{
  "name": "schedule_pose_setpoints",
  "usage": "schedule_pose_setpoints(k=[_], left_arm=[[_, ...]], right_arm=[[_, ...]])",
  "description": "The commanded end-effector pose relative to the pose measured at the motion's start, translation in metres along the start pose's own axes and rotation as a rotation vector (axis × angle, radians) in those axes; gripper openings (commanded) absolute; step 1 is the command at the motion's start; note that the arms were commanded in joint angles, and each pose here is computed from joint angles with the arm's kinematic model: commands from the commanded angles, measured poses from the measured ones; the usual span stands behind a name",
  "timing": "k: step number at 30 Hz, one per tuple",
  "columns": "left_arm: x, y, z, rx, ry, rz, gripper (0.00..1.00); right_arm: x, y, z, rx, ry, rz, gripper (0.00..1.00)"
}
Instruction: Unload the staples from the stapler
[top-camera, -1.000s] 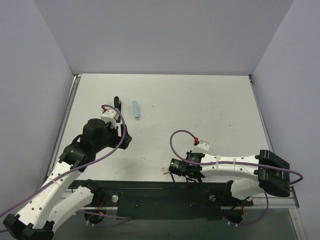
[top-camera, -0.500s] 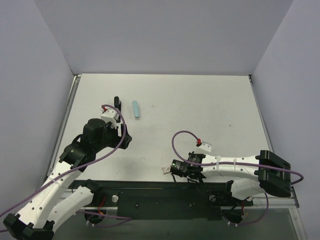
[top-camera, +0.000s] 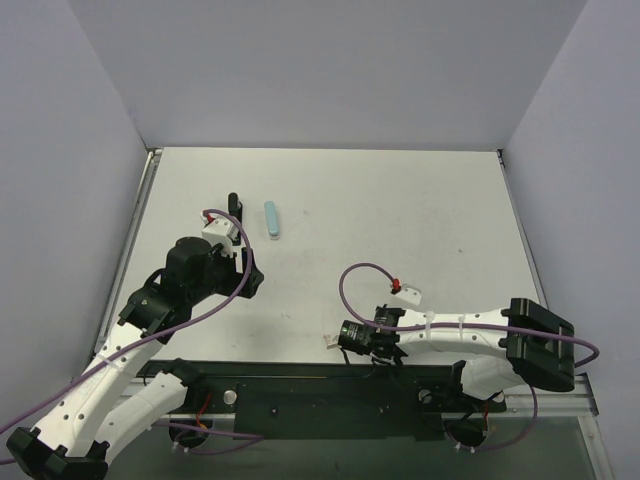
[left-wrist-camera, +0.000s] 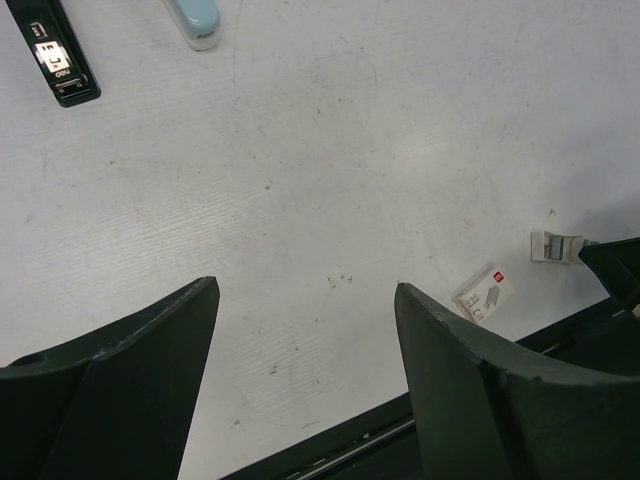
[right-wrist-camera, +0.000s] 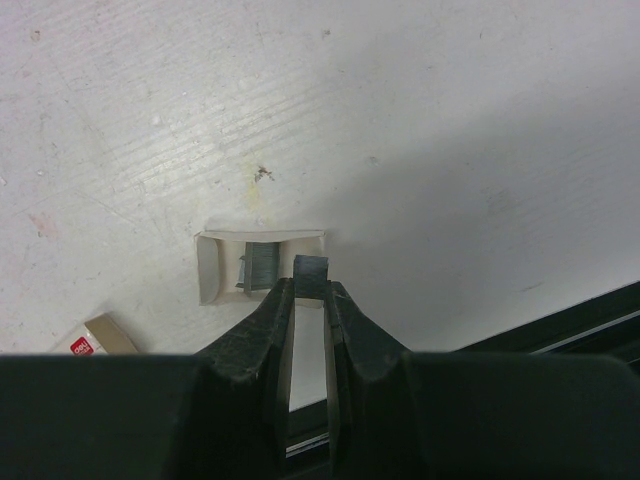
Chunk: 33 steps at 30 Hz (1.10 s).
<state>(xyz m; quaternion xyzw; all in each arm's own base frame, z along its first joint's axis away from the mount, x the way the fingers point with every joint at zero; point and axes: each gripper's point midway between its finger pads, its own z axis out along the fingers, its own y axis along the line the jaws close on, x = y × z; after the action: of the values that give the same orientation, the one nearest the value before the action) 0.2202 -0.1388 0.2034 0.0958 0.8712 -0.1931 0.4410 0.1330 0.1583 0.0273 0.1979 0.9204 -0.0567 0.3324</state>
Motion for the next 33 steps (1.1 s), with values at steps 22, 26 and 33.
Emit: schedule_pose_setpoints(k=[22,26,33], left_arm=[[-0.014,-0.005,-0.005,0.019,-0.060,0.002,0.81],[-0.015,-0.006,-0.006,0.020,-0.063,0.001,0.82],[-0.015,-0.005,-0.005,0.020,-0.062,0.001,0.82]], right_arm=[[-0.004,0.008,0.000,0.017,-0.024,-0.015,0.11],[-0.004,0.008,0.001,0.022,-0.023,-0.022,0.11],[-0.003,0.008,0.001,0.024,-0.019,-0.022,0.21]])
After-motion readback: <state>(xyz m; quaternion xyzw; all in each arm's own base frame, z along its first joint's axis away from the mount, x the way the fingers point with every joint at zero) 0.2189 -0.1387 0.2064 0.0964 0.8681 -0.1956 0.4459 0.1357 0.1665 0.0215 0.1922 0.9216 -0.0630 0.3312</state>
